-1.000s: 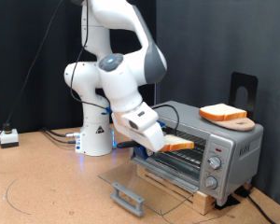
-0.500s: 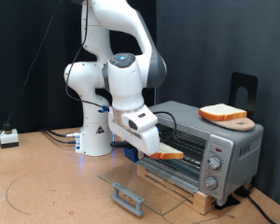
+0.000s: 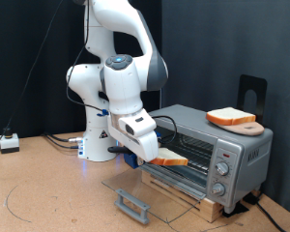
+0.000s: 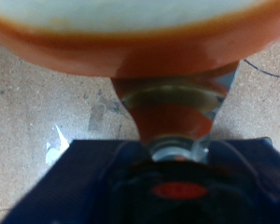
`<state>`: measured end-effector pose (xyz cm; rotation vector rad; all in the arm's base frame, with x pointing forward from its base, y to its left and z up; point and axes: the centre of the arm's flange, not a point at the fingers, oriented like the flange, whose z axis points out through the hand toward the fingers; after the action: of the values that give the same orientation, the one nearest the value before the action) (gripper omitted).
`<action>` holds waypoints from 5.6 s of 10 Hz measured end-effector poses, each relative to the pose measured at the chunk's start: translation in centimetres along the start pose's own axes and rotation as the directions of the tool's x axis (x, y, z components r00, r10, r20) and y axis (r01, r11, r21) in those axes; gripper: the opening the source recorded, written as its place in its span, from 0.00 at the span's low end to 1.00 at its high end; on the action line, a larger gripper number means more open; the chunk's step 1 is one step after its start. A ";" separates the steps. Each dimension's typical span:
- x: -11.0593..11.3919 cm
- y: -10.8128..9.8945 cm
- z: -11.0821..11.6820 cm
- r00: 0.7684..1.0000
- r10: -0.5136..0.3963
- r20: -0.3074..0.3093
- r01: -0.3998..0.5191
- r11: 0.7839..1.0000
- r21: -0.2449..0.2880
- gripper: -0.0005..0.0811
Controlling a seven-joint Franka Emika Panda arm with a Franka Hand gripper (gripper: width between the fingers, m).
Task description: Make a piece of toast with the oven
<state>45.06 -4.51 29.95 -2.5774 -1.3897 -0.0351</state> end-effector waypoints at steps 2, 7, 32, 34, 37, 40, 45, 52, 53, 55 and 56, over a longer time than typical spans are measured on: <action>0.5 -0.3 -0.1 1.000 -0.002 -0.015 0.002 1.000 0.008 0.49; 3.1 -5.2 1.1 0.994 -0.107 -0.012 0.108 0.993 0.039 0.49; 4.5 -9.5 2.7 1.000 0.017 0.003 -0.017 0.998 0.065 0.49; 4.9 -9.6 3.2 0.999 0.031 0.006 -0.032 0.998 0.051 0.49; 2.9 -8.0 3.2 0.998 0.018 0.067 -0.018 1.000 0.003 0.49; -1.2 -5.4 2.5 0.994 0.031 0.109 -0.031 1.000 -0.003 0.49; -5.1 -2.9 0.2 0.989 0.144 -0.015 -0.140 0.979 0.147 0.49; -5.8 -3.0 -4.9 0.950 0.145 -0.277 -0.080 0.969 0.232 0.49; -5.9 -3.0 -6.3 0.937 0.163 -0.309 -0.094 0.969 0.227 0.49; -5.9 -3.3 -8.7 0.924 0.190 -0.332 -0.118 0.967 0.225 0.49; -5.9 -3.4 -9.1 0.922 0.195 -0.335 -0.121 0.966 0.229 0.49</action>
<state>39.67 -9.35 38.73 -2.3552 -0.9960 -0.3009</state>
